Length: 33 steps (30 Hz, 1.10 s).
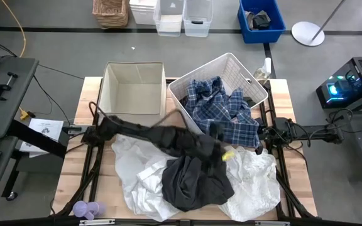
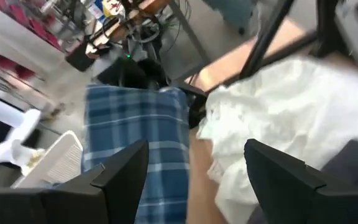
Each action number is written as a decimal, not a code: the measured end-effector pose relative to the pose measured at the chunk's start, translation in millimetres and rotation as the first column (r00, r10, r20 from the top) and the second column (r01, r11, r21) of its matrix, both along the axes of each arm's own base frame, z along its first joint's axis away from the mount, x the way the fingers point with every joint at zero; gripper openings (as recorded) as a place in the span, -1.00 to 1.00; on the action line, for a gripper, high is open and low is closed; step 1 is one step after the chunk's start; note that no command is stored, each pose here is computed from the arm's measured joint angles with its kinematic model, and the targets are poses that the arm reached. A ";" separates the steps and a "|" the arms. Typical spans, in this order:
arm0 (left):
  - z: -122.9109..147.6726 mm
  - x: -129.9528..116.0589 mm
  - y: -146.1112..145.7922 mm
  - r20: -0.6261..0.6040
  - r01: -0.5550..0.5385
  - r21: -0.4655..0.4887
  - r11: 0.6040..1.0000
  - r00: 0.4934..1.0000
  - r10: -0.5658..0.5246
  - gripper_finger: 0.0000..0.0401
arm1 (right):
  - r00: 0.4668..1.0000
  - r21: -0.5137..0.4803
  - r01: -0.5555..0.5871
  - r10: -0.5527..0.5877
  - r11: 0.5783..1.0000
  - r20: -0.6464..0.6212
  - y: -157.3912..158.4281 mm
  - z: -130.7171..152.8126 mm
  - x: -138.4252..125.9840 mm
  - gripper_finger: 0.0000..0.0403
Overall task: Sort clothes
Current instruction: Put the blue shirt into the white bin
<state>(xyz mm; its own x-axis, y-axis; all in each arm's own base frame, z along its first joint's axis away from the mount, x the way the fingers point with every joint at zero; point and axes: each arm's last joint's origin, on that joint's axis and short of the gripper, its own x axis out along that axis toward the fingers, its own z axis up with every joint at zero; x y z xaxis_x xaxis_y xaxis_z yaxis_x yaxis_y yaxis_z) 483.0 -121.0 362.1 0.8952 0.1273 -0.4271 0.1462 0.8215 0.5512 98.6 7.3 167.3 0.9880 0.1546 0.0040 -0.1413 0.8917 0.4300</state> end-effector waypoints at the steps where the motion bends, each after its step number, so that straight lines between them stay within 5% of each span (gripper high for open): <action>1: -7.7 3.1 -5.2 -0.013 -0.004 0.047 0.999 1.000 0.004 0.27 | 1.000 0.000 0.000 0.000 1.000 0.000 0.0 0.1 0.0 -1.00; 7: -41.7 24.8 -12.9 0.034 -0.188 0.266 0.945 0.982 0.185 0.27 | 1.000 0.000 0.000 0.000 1.000 0.000 0.0 0.1 0.0 -1.00; 12: -65.2 40.1 5.8 0.036 -0.301 0.342 0.890 0.951 0.308 0.27 | 1.000 0.000 0.000 0.000 1.000 0.000 0.0 0.0 0.0 -1.00; 16: -71.9 44.6 17.0 0.020 -0.308 0.347 0.886 0.947 0.322 0.13 | 1.000 0.000 0.000 0.000 1.000 0.000 0.0 0.0 0.0 -1.00; 22: -34.5 38.6 42.7 0.120 -0.362 0.259 0.895 0.932 0.343 -0.87 | 1.000 0.000 0.000 0.000 1.000 0.000 0.0 0.1 0.0 -1.00; 29: 46.7 1.7 126.5 0.298 -0.603 0.101 0.791 0.777 0.554 -0.99 | 1.000 0.000 0.000 0.000 1.000 0.000 0.0 0.1 0.0 -1.00; 33: 49.7 -14.3 184.1 0.241 -0.709 0.092 0.699 0.697 0.676 -1.00 | 1.000 0.000 0.000 0.000 1.000 0.000 0.0 0.1 0.0 -1.00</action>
<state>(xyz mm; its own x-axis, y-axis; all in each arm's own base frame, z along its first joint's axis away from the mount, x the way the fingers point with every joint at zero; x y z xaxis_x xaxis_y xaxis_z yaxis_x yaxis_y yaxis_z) 468.7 63.1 411.8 0.5789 0.7941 -0.1851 -0.5398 0.5434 0.6429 98.6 7.3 167.5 0.9880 0.1546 0.0044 -0.1415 0.8917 0.4300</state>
